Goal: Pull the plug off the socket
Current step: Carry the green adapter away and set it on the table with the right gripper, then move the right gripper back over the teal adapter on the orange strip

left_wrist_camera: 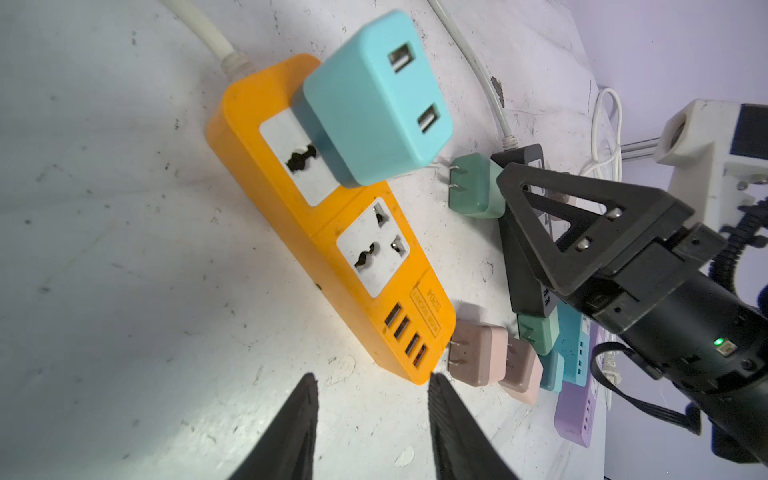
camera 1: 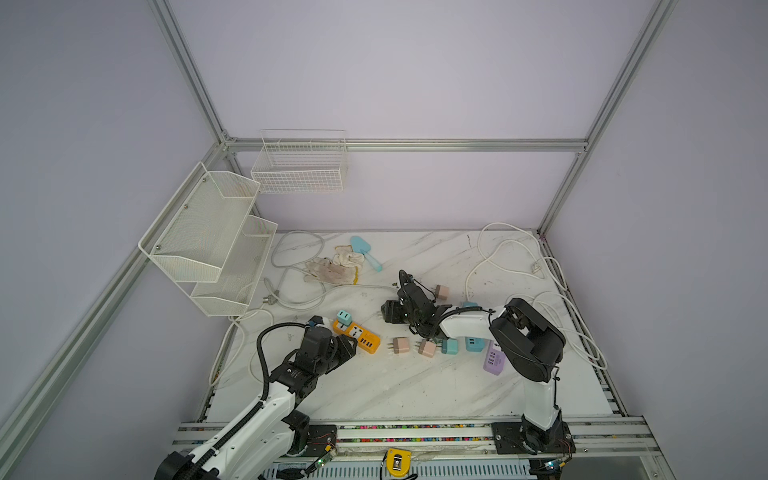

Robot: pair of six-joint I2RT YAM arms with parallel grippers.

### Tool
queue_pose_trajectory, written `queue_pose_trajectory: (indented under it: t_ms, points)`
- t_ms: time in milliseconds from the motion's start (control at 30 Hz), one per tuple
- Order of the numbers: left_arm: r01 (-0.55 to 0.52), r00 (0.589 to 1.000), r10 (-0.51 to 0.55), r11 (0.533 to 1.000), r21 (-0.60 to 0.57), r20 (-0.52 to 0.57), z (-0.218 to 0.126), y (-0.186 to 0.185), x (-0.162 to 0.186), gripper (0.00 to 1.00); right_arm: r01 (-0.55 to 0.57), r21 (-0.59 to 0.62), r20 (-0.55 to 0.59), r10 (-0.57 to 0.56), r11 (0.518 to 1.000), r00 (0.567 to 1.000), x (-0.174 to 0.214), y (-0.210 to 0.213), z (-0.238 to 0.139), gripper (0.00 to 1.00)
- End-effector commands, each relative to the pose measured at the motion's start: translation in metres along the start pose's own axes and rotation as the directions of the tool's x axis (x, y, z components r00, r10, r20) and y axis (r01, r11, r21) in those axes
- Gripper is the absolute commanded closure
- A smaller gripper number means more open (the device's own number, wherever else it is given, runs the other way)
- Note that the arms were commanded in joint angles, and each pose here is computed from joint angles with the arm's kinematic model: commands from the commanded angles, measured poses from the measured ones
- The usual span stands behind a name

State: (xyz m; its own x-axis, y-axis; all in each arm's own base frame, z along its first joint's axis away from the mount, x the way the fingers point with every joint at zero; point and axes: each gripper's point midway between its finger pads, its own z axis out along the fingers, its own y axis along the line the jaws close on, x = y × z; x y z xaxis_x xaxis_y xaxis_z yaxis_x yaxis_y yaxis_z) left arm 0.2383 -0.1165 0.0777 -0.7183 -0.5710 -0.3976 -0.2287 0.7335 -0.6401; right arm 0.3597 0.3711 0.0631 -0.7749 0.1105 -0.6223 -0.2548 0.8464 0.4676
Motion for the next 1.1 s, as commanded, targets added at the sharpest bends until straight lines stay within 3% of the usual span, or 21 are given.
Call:
queue_pose_trajectory:
  t_ms: [0, 367, 733, 1067]
  points:
    - [-0.053, 0.994, 0.049, 0.998, 0.043, 0.094, -0.018, -0.029, -0.029, 0.55, 0.038, 0.036, 0.027, -0.038, 0.999, 0.999, -0.013, -0.001, -0.019, 0.27]
    - [-0.105, 0.969, 0.115, 0.993, -0.055, 0.221, -0.043, -0.023, -0.061, 0.53, 0.319, 0.009, 0.008, -0.319, 0.948, 0.948, -0.012, 0.052, -0.037, 0.26]
    - [-0.024, 0.976, 0.024, 1.000, -0.003, 0.214, -0.030, -0.015, -0.084, 0.53, 0.594, -0.115, -0.022, -0.600, 0.796, 0.800, 0.020, 0.115, -0.032, 0.31]
    - [0.028, 0.980, -0.036, 0.999, 0.044, 0.197, -0.007, -0.009, -0.101, 0.56, 0.663, -0.157, -0.013, -0.673, 0.732, 0.740, 0.031, 0.140, -0.012, 0.40]
